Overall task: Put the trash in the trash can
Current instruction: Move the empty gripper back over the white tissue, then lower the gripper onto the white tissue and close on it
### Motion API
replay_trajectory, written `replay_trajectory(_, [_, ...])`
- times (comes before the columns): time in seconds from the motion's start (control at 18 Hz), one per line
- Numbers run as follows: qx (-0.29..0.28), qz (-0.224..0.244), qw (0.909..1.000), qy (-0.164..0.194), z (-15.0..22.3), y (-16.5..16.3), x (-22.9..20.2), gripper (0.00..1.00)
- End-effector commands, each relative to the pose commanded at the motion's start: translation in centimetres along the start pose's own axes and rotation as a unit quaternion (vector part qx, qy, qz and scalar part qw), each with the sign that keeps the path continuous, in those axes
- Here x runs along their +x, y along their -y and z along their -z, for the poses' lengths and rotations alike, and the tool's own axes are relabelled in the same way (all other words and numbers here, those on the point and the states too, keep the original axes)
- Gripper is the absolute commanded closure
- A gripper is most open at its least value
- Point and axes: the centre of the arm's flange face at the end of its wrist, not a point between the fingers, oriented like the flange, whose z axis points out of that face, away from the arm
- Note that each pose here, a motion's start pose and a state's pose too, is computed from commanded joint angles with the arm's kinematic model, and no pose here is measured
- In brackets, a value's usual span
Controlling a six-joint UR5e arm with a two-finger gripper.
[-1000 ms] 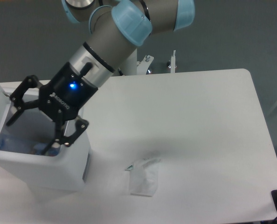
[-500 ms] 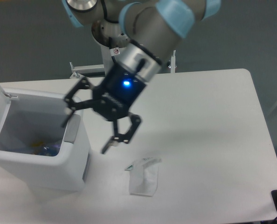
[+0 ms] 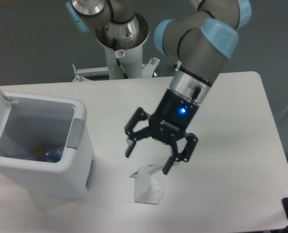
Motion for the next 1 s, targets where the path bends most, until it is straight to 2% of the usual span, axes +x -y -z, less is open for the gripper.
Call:
replay_trajectory(0.11, [-0.010, 0.008, 0.9999, 0.002, -0.7, -0.8, -0.6, 0.00])
replay_trajectory(0.22, [-0.037, 0.026, 0.9988, 0.018, -2.3, -2.9, -2.4, 0.00])
replay_trajectory(0.39, [-0.087, 0.025, 0.9933, 0.071, -4.1, -5.0, -5.5, 0.00])
replay_trajectory(0.56, [-0.107, 0.034, 0.9914, 0.067, -6.4, -6.4, -6.7, 0.00])
replay_trajectory(0.72, [-0.141, 0.025, 0.9857, 0.090, -8.6, -7.2, -6.4, 0.00])
replay_trajectory(1.0, [-0.171, 0.024, 0.9801, 0.098, -11.3, -8.3, -6.4, 0.00])
